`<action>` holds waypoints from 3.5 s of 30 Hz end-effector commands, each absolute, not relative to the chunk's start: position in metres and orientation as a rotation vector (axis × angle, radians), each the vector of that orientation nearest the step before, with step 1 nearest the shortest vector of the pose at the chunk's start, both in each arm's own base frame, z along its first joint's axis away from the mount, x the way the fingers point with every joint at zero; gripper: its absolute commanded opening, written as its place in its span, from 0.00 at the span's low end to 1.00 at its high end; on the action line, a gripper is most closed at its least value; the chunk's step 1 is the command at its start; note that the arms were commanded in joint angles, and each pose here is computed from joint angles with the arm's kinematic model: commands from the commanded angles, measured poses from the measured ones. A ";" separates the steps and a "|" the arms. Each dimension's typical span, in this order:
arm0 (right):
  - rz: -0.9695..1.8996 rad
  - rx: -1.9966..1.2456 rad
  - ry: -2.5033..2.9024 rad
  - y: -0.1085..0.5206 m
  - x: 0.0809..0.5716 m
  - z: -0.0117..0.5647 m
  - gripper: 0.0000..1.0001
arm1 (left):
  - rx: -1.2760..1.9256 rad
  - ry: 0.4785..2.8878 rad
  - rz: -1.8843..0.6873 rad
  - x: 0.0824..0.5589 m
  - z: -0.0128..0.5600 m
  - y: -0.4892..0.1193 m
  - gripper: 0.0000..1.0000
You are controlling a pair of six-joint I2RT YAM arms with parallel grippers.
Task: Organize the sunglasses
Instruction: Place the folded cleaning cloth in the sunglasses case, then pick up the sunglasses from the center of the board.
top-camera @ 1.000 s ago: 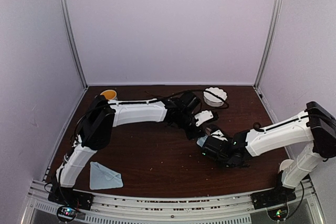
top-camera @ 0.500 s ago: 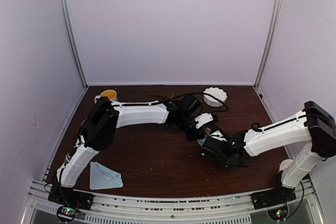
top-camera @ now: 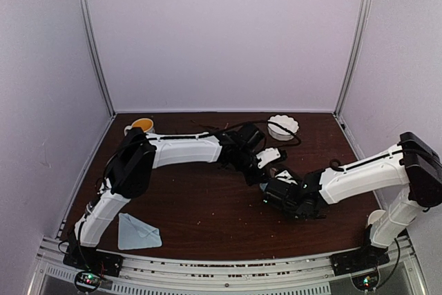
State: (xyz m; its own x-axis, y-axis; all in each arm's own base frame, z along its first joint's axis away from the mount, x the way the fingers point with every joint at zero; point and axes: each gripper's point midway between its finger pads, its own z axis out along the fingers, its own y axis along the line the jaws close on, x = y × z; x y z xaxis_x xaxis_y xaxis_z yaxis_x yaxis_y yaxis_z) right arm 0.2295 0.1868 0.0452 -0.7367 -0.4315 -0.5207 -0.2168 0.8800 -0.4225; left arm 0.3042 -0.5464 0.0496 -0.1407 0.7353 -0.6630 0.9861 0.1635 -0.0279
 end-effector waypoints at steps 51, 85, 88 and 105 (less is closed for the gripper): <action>0.059 -0.367 1.912 0.296 0.250 0.264 0.52 | 1.127 1.980 -0.256 0.292 0.195 -0.368 0.54; 0.260 -0.185 1.874 0.291 0.320 0.248 0.71 | 0.957 2.317 -0.255 0.476 0.111 -0.297 0.58; 0.245 -0.200 1.887 0.294 0.322 0.246 0.71 | 0.966 2.342 -0.273 0.480 0.100 -0.301 0.58; 0.236 -0.219 1.907 0.302 0.327 0.243 0.70 | 0.967 2.423 -0.315 0.490 0.067 -0.304 0.53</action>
